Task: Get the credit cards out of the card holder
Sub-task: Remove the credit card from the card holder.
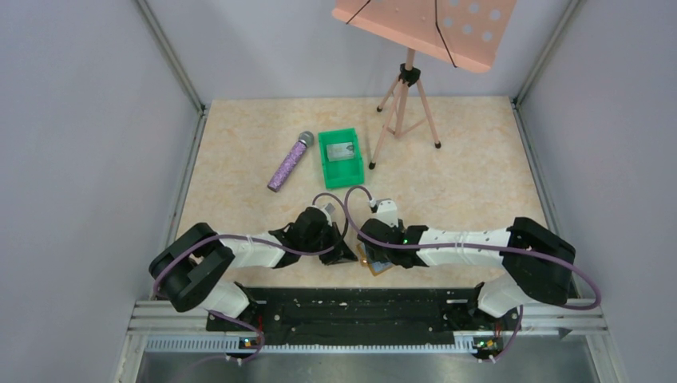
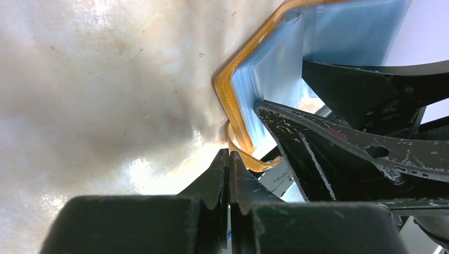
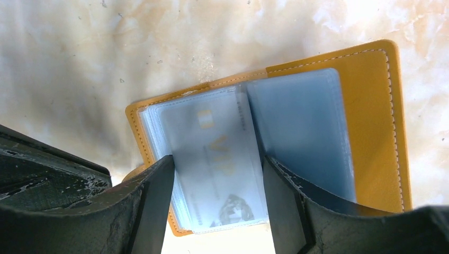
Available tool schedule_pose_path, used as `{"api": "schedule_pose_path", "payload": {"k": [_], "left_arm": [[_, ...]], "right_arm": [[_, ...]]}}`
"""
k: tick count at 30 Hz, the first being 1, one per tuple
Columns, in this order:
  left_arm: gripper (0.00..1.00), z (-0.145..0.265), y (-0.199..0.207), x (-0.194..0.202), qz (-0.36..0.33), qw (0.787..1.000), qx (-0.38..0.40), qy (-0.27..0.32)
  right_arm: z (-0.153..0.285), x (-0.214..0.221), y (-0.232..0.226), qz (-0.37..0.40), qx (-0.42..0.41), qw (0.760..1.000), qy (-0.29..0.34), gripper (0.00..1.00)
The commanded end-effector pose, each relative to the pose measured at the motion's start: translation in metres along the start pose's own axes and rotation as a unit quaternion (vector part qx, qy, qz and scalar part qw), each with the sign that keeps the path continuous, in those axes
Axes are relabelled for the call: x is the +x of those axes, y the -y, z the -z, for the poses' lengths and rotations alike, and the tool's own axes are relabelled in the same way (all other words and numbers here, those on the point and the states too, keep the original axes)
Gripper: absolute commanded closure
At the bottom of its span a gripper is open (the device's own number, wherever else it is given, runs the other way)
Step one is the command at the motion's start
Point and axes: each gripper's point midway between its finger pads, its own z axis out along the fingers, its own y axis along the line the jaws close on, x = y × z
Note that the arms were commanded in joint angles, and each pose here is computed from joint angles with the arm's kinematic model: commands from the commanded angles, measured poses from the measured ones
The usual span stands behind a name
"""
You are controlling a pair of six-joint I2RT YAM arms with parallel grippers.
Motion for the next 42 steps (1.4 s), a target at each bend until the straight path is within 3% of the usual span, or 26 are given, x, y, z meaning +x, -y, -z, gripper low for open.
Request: {"api": "schedule_pose_path", "payload": {"k": [1,4,10,18,30,42], "left_arm": [[1.00,0.002,0.002,-0.003,-0.013,1.000,0.002,0.009],[1.00,0.005,0.001,-0.005,-0.019,1.000,-0.003,0.017],[0.69,0.016,0.005,-0.009,-0.052,0.998,-0.004,0.044],[0.60,0.026,0.012,-0.013,-0.062,0.996,0.009,0.066],[0.61,0.034,0.007,-0.023,-0.070,0.993,-0.026,0.087],[0.69,0.027,0.030,-0.037,-0.086,0.992,-0.023,0.089]], "right_arm": [[0.012,-0.019,-0.009,-0.012,-0.008,0.999,0.029,0.40],[0.013,-0.019,-0.010,-0.014,-0.012,0.999,0.028,0.42],[0.016,-0.021,-0.020,-0.033,-0.037,0.998,0.027,0.43],[0.025,-0.031,-0.033,-0.079,-0.088,0.993,0.030,0.44],[0.029,-0.036,-0.033,-0.177,-0.186,0.966,0.026,0.48],[0.042,-0.041,-0.038,-0.198,-0.230,0.952,0.037,0.48]]}}
